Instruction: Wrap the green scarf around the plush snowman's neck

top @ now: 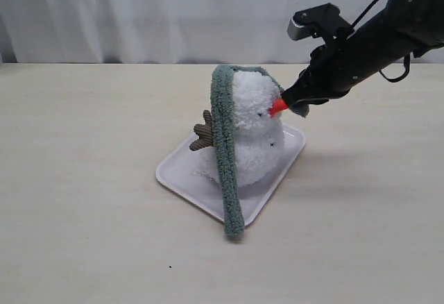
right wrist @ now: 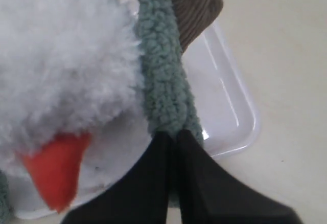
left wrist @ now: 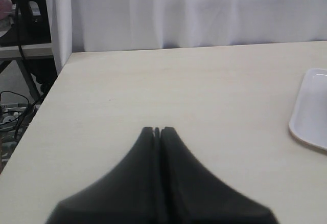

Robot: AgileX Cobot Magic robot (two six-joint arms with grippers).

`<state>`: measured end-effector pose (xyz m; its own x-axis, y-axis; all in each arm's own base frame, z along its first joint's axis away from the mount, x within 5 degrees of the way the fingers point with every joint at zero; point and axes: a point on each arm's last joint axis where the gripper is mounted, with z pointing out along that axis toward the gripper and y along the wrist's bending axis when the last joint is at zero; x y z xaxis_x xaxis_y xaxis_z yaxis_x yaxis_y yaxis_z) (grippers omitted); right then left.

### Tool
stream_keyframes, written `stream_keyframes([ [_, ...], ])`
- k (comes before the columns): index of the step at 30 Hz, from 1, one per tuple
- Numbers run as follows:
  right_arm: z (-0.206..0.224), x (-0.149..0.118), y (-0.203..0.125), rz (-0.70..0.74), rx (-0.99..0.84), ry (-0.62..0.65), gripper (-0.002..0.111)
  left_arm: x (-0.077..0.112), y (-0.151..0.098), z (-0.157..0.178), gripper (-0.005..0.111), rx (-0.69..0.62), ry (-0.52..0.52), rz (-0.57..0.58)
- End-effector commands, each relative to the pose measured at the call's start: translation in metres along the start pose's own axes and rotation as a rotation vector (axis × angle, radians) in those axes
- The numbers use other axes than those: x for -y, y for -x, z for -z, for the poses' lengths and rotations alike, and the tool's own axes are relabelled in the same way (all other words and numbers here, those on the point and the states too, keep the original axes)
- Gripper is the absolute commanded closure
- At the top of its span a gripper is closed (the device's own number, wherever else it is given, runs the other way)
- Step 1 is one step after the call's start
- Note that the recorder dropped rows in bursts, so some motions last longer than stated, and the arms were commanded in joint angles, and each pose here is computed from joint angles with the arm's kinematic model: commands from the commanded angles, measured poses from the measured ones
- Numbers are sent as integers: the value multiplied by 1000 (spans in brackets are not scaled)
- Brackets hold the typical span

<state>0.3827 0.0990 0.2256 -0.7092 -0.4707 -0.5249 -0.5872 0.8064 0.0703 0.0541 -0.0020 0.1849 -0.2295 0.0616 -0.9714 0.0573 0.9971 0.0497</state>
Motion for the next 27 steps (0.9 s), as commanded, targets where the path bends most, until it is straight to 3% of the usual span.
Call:
stream_keyframes([
  [1,-7,0,-7,68,-68,44,104,0,0,0,107,14,0,4],
  [15,-11,-1,-11,113,-87,58,103,0,0,0,107,14,0,4],
  [16,-11,-1,-11,118,-87,58,101,0,0,0,107,14,0,4],
  [18,-11,-2,-11,118,-94,64,86,0,0,0,107,14,0,4],
  [19,-11,-2,-11,113,-95,65,73,0,0,0,107,14,0,4],
  [21,-10,-2,-13,121,-113,71,57,0,0,0,107,14,0,4],
  [23,-10,0,-15,149,-139,43,52,0,0,0,107,14,0,4],
  [27,12,-1,-6,179,-81,-4,51,0,0,0,107,14,0,4],
])
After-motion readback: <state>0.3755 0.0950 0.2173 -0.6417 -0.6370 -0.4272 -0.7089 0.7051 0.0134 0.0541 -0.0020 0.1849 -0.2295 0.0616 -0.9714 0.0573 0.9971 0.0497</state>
